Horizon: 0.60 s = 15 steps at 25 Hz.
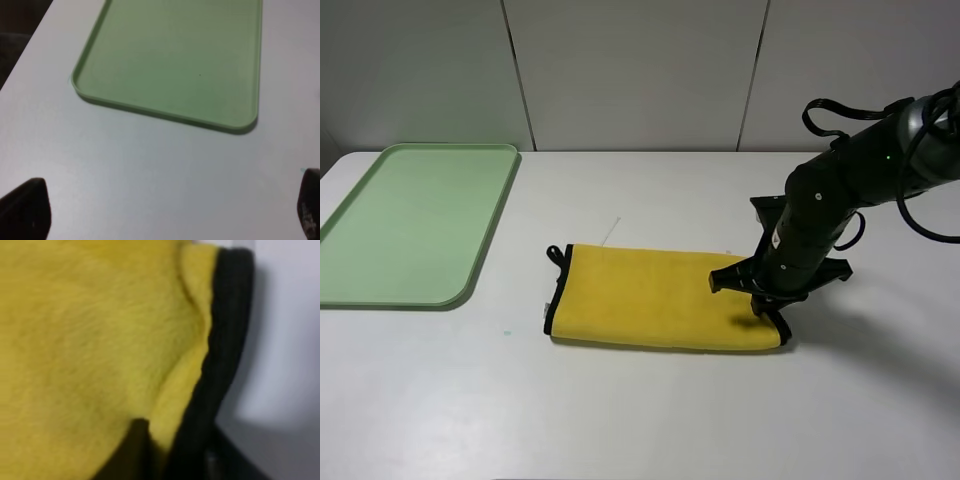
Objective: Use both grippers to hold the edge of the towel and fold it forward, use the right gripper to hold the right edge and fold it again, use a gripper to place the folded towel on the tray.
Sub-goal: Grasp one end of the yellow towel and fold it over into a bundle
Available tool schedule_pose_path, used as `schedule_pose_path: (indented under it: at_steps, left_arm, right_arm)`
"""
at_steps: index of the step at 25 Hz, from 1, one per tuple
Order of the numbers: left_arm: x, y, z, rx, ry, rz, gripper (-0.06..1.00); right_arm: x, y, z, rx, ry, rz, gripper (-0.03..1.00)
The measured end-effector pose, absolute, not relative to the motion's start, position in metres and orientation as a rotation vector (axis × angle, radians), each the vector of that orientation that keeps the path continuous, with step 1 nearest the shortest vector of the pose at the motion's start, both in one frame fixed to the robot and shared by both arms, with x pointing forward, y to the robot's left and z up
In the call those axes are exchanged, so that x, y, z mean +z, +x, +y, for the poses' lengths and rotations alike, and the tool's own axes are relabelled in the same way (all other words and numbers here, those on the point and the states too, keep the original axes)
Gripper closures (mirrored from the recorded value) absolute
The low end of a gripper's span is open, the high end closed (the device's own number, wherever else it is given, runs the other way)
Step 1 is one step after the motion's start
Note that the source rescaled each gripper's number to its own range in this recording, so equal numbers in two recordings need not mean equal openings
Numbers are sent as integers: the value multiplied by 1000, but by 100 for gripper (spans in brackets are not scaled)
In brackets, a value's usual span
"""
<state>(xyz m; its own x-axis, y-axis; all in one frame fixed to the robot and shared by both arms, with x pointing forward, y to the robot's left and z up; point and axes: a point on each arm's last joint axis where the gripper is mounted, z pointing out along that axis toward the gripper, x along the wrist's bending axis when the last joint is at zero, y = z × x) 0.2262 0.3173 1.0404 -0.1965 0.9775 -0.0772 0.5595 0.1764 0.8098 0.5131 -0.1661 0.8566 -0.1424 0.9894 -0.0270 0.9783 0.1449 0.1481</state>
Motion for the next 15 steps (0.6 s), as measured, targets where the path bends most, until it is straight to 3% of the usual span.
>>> schedule_pose_path:
  at_steps: [2, 15]
  left_arm:
    - [1040, 226, 317, 872, 1448, 1841, -5]
    - [1041, 226, 317, 873, 1447, 1840, -4]
  right_arm:
    - [857, 514, -166, 146, 1962, 2291, 94]
    - [860, 515, -167, 114, 1867, 2353, 94]
